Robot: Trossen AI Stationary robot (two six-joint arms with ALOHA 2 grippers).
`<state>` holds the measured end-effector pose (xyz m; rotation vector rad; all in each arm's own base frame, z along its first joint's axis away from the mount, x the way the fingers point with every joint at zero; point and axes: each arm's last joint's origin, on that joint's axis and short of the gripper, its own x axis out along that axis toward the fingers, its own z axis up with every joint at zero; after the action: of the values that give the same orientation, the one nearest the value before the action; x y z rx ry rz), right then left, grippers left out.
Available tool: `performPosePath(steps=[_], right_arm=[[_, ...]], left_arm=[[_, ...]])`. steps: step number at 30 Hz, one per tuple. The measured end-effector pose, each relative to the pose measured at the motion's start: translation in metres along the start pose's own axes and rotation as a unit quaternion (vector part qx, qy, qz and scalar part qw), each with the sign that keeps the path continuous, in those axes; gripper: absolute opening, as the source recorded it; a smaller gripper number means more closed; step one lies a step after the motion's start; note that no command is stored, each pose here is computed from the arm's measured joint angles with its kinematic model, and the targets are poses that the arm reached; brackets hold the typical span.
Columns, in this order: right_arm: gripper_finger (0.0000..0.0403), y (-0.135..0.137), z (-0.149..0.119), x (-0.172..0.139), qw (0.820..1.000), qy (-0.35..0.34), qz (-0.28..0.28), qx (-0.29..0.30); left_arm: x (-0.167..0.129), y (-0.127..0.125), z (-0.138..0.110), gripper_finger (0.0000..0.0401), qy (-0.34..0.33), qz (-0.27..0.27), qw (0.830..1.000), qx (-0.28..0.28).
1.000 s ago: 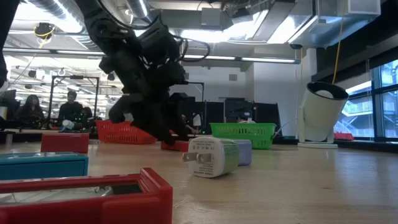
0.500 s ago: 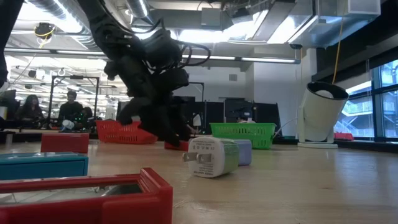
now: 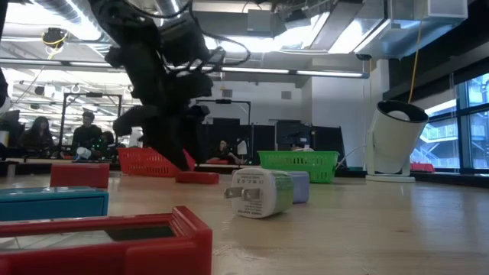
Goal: Pick & Place Office items
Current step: Put the top red digital clock into the red bin
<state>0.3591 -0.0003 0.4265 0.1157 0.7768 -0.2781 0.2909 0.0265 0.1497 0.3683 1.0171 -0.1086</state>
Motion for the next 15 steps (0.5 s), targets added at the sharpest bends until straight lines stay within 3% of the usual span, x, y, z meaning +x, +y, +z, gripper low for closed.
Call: performPosePath(steps=[7,15], right_arm=[[0.0228,0.0,0.0,0.0,1.0,0.0,-0.001,0.0],[0.0228,0.0,0.0,0.0,1.0,0.0,0.001,0.001]], left_arm=[[-0.002,0.002,0.012,0.0214,-0.055,0.02,0.998,-0.028],[0.016,0.011,0.0,0.0214,-0.021,0.018,0.997,-0.073]])
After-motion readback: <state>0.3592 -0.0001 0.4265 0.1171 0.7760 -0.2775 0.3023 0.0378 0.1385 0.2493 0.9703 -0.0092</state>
